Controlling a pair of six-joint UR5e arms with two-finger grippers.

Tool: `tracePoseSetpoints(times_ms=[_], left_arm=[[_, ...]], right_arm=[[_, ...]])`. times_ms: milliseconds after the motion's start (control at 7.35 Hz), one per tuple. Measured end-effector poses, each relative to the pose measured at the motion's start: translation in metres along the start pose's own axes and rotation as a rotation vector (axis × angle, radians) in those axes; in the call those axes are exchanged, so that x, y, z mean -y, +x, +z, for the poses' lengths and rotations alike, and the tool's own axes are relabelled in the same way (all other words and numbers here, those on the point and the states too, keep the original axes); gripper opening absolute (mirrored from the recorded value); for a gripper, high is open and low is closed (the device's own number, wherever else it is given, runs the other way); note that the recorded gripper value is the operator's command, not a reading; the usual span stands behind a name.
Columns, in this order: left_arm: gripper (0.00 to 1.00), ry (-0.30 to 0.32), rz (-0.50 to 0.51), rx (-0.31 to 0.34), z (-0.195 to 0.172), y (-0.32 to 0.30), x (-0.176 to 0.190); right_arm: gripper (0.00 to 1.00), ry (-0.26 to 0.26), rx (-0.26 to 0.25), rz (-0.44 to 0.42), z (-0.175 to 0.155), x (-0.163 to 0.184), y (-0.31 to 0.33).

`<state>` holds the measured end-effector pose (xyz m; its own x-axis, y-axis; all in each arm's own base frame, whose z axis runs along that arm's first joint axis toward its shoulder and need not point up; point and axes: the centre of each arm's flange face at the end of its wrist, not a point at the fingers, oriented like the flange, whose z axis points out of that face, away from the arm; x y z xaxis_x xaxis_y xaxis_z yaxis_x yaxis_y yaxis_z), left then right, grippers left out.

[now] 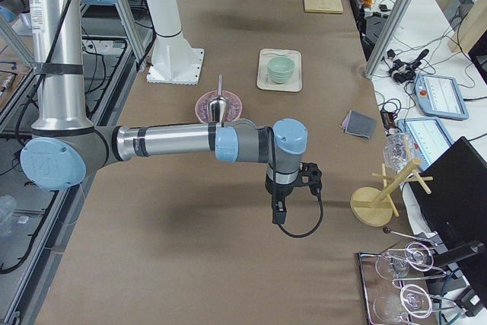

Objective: Stack green bowls together

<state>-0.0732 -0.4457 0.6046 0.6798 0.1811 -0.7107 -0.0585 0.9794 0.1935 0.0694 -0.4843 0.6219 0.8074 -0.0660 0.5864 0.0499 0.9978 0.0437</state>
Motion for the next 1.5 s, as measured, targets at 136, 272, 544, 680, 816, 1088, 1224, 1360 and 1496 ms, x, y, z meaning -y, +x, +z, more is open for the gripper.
tracePoseSetpoints(times_ms=[136,272,544,680,816,1088,1224,1360,1496], left_arm=[[0.98,0.018,0.024,0.003,-0.0058,0.0061,0.001],[0.98,0.033,0.041,0.007,-0.0087,0.0092,0.0018],[0.98,0.041,0.047,0.008,-0.0086,0.0085,-0.0006],[0.98,0.041,0.046,0.007,-0.0086,0.0085,-0.0032],[0.98,0.042,0.046,0.007,-0.0087,0.0086,-0.0047],[0.98,0.042,0.046,0.007,-0.009,0.009,-0.0059],[0.98,0.043,0.045,0.007,-0.0093,0.0091,-0.0061],[0.98,0.043,0.045,0.007,-0.0094,0.009,-0.0063],[0.98,0.042,0.044,0.007,-0.0092,0.0089,-0.0064]], right_arm=[[1.0,0.014,0.009,0.001,-0.0025,-0.003,0.0005],[1.0,0.026,0.029,0.0,-0.0059,-0.0032,-0.0026],[1.0,0.037,0.067,-0.004,-0.0098,-0.0026,-0.0086],[1.0,0.038,0.074,-0.006,-0.0101,-0.0029,-0.0094],[1.0,0.037,0.076,-0.006,-0.0096,-0.0034,-0.0092],[1.0,0.036,0.077,-0.005,-0.0088,-0.004,-0.0087],[1.0,0.035,0.078,-0.005,-0.0083,-0.0043,-0.0085],[1.0,0.035,0.079,-0.004,-0.0081,-0.0044,-0.0085],[1.0,0.035,0.08,-0.004,-0.0082,-0.0045,-0.0086]])
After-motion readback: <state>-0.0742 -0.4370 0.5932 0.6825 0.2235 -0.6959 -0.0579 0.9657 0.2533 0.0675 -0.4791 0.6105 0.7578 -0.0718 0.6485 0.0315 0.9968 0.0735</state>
